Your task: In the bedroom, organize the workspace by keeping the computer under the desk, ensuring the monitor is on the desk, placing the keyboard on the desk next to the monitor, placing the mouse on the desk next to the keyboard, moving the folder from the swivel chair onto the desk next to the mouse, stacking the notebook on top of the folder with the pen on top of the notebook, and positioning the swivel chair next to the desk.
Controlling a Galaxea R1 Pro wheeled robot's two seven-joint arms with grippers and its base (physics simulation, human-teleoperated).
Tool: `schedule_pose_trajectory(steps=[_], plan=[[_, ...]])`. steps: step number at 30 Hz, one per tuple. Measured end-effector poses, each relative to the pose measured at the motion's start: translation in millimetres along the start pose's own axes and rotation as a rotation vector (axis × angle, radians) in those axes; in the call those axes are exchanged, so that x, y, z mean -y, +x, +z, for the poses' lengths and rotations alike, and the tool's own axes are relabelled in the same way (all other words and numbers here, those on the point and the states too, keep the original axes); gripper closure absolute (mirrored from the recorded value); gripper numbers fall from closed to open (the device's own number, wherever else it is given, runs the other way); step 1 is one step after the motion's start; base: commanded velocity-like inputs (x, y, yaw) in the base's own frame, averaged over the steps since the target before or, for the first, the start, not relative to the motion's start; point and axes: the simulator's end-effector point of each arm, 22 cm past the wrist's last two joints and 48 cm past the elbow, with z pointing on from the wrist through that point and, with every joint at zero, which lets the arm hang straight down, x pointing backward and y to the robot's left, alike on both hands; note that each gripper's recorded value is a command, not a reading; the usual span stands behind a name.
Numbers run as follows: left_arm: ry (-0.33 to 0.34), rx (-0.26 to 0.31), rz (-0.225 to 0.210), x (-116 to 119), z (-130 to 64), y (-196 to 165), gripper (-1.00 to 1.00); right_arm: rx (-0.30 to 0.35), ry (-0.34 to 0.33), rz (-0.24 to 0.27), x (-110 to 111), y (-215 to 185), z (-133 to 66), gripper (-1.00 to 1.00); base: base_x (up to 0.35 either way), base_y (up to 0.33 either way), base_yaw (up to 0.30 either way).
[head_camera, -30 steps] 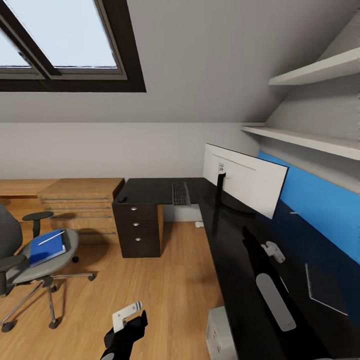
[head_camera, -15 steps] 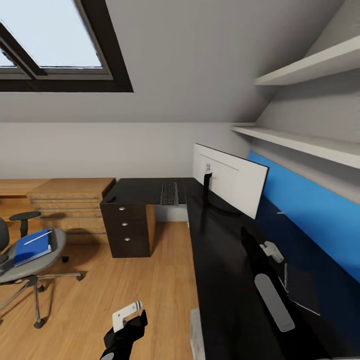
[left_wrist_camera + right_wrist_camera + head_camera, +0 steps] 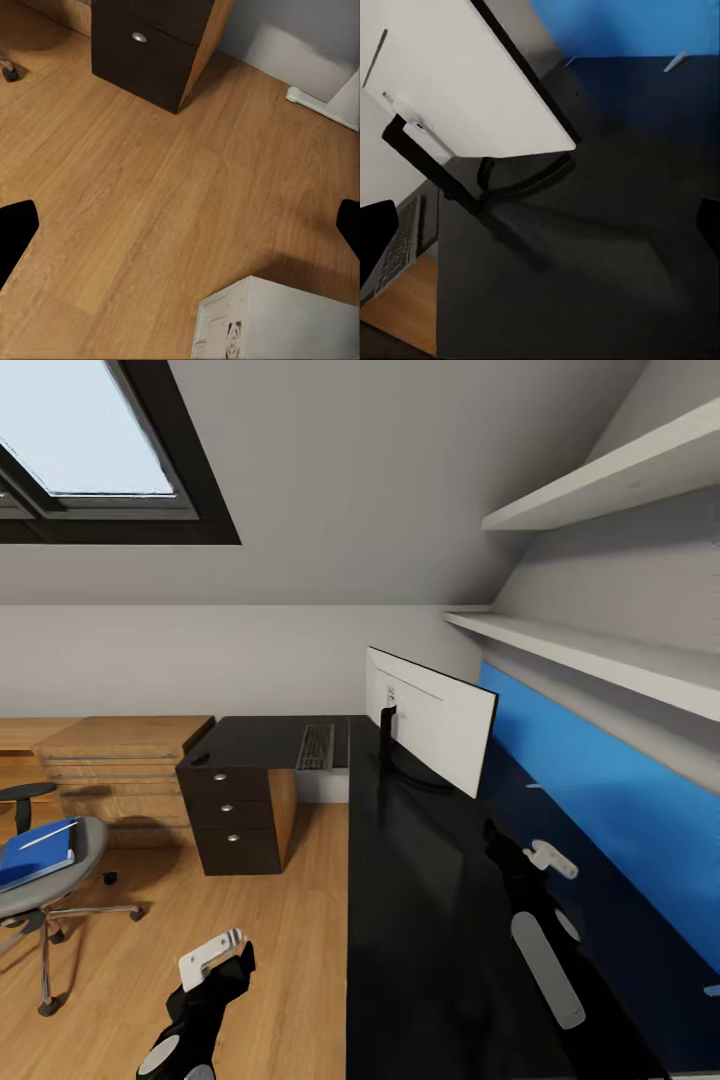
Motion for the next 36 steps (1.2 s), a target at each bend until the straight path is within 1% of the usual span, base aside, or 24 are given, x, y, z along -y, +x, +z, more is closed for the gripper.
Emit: schedule_pose_trajectory(steps=[3, 4, 5, 8, 9, 11, 12, 13, 15, 16, 18, 23, 25, 26, 27, 30, 31, 34, 35, 36], plan=[[-0.007, 0.024, 0.006, -10, 1.2, -13, -1.00, -0.040, 0.044, -0.040, 16, 7, 3.0, -1.00, 0.000, -0.309, 0.000], [-0.006, 0.038, 0.007, -12, 0.8, -21, -1.00, -0.073, 0.076, -0.067, 26, 12, 6.1, -1.00, 0.000, -0.309, 0.000], [-0.005, 0.043, 0.008, -13, 0.6, -23, -1.00, -0.092, 0.092, -0.083, 31, 15, 8.3, -1.00, 0.000, -0.309, 0.000], [-0.005, 0.052, 0.008, -15, 0.0, -28, -1.00, -0.146, 0.132, -0.122, 40, 20, 16.6, -1.00, 0.000, -0.308, 0.000], [-0.004, 0.055, 0.009, -15, -0.1, -30, -1.00, -0.178, 0.152, -0.142, 43, 22, 23.0, -1.00, 0.000, -0.288, 0.000], [-0.004, 0.055, 0.011, -15, -0.2, -31, -1.00, -0.209, 0.172, -0.161, 47, 25, 29.4, -1.00, 0.000, -0.170, 0.000], [-0.003, 0.051, 0.016, -16, -0.4, -31, -1.00, -0.261, 0.232, -0.217, 63, 30, 42.9, -1.00, 0.000, -0.035, 0.000], [-0.002, 0.047, 0.021, -15, -0.4, -30, -1.00, -0.283, 0.276, -0.299, 77, 32, 52.4, -1.00, 0.000, -0.028, 0.000], [-0.001, 0.046, 0.023, -15, -0.8, -29, -1.00, -0.284, 0.292, -0.346, 82, 32, 55.1, -1.00, 0.000, -0.018, 0.000], [0.000, 0.044, 0.024, -14, -1.0, -29, -1.00, -0.282, 0.303, -0.386, 85, 30, 57.1, -1.00, 0.000, -0.011, 0.000], [0.002, 0.043, 0.024, -13, -1.1, -28, -1.00, -0.280, 0.312, -0.431, 87, 29, 58.7, -1.00, 0.000, -0.007, 0.000], [0.003, 0.042, 0.025, -12, -1.3, -28, -1.00, -0.285, 0.321, -0.468, 91, 31, 59.2, -1.00, 0.000, -0.003, 0.000], [0.004, 0.041, 0.024, -12, -1.5, -27, -1.00, -0.297, 0.331, -0.481, 96, 35, 58.9, -1.00, 0.000, -0.001, 0.000], [0.005, 0.040, 0.024, -11, -1.7, -27, -1.00, -0.314, 0.350, -0.497, 104, 39, 60.9, -1.00, 0.000, 0.000, 0.000], [0.005, 0.040, 0.023, -11, -1.9, -27, -1.00, -0.317, 0.355, -0.511, 104, 38, 63.4, -1.00, 0.000, 0.000, 0.000], [0.006, 0.039, 0.022, -10, -2.0, -26, -1.00, -0.314, 0.348, -0.548, 97, 39, 66.9, -1.00, 0.000, 0.000, 0.000], [0.006, 0.039, 0.022, -10, -2.1, -26, -1.00, -0.314, 0.337, -0.578, 89, 43, 67.7, -1.00, 0.000, 0.000, 0.000], [0.007, 0.039, 0.022, -9, -2.1, -26, -1.00, -0.315, 0.319, -0.622, 77, 51, 67.3, -1.00, 0.000, 0.000, 0.000], [0.007, 0.039, 0.022, -9, -2.1, -26, -1.00, -0.321, 0.313, -0.647, 73, 57, 66.3, -1.00, 0.000, 0.000, 0.000], [0.007, 0.039, 0.022, -9, -2.1, -26, -1.00, -0.325, 0.313, -0.659, 72, 60, 65.6, -1.00, 0.000, 0.000, 0.000]])
